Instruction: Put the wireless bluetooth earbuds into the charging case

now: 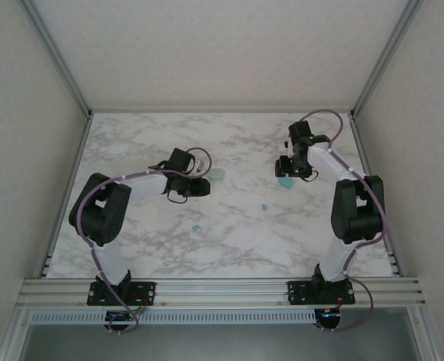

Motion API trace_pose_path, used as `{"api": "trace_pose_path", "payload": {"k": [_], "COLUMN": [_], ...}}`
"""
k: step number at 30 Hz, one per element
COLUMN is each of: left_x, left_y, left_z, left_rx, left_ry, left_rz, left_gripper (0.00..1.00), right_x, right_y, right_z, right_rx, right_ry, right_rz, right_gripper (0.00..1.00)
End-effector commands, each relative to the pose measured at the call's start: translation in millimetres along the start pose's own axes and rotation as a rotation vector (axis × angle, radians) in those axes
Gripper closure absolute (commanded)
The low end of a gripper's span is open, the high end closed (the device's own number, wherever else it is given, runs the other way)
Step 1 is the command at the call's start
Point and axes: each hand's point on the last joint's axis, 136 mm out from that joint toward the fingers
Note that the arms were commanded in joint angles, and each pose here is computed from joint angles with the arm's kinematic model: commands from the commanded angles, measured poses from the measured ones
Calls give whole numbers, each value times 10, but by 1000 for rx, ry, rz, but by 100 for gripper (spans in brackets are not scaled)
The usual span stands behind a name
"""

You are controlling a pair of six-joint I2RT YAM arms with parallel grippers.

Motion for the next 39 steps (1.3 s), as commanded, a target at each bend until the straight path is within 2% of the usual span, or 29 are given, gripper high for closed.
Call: {"api": "trace_pose_path", "payload": {"k": [1, 5, 13, 16, 28, 31, 34, 39], "left_x": [-3, -58, -133, -166, -376, -419, -462, -546], "left_y": [-10, 58, 249, 328, 891, 1057, 1226, 1538], "left_z": [228, 278, 269, 233, -60, -164, -287, -595], "left_rx": [-84, -112, -150, -151, -116, -95, -56, 52], "left_ry": [34, 27, -14, -26, -119, -147, -168, -196], "left_rz": [4, -27, -62, -83, -258, -307, -366, -460], "left_gripper": [64, 55, 41, 38, 37, 37, 37, 37], "right_x": [-68, -69, -10, 41, 169, 172, 141, 28], "right_y": [-73, -237, -459, -538, -559, -436, -195, 544], "right_z": [-19, -107, -163, -155, -61, -49, 107, 643], "right_rx": [5, 50, 65, 55, -6, -5, -67, -239], "right_ry": [102, 150, 257, 269, 273, 241, 221, 278], "right_rz": [20, 95, 162, 196, 248, 241, 179, -64], "right_gripper": [38, 36, 33, 33, 52, 57, 58, 58]}}
Point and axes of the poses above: each hand's point on the last joint's axis, 136 mm out from that joint toward the fingers, its own y axis back along the fingers, its own z axis along the line the jaws close on, x = y × z
